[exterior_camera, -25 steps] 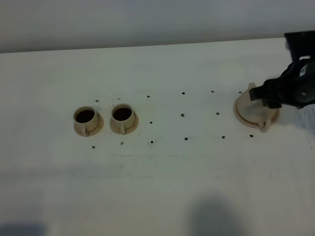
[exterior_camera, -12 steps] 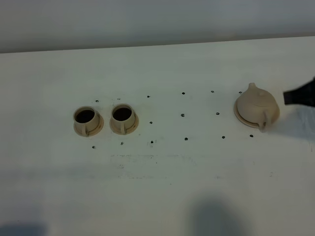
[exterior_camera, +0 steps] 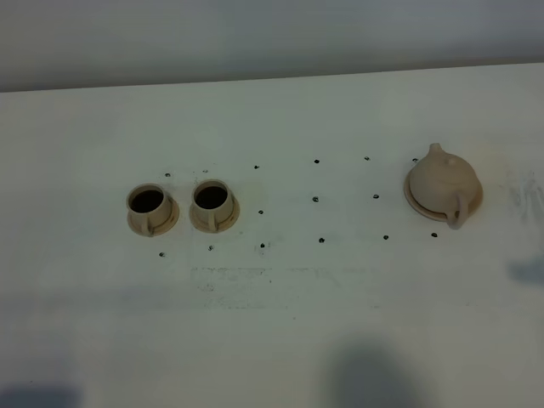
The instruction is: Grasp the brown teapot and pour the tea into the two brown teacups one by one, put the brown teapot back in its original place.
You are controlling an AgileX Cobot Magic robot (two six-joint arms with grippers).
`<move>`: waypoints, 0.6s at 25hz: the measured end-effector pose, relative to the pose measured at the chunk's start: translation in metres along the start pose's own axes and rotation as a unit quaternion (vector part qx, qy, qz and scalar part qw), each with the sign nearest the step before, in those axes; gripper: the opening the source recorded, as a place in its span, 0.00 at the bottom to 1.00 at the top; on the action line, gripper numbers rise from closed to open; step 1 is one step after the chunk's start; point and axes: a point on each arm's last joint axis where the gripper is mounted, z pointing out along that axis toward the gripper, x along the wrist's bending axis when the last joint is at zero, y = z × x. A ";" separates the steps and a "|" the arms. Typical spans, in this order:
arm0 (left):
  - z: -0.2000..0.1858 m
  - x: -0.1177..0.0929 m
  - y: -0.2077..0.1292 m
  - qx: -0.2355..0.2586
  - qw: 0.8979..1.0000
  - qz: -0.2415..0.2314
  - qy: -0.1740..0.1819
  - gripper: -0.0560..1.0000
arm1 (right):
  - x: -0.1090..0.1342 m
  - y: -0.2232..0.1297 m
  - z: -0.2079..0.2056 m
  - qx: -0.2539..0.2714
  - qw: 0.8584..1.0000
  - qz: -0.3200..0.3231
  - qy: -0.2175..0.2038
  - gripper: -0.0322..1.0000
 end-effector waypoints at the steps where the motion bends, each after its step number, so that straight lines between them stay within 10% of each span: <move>1: 0.000 0.000 0.000 0.000 1.000 0.000 0.000 0.37 | -0.002 -0.003 -0.007 -0.003 1.000 0.003 -0.003 0.28; 7: 0.000 0.000 0.000 0.000 1.000 0.000 0.000 0.37 | -0.010 -0.025 -0.045 -0.019 1.000 0.016 -0.007 0.49; 15: 0.000 0.000 0.000 0.000 1.000 0.000 0.000 0.37 | -0.020 -0.079 -0.072 -0.055 0.998 0.029 0.000 0.53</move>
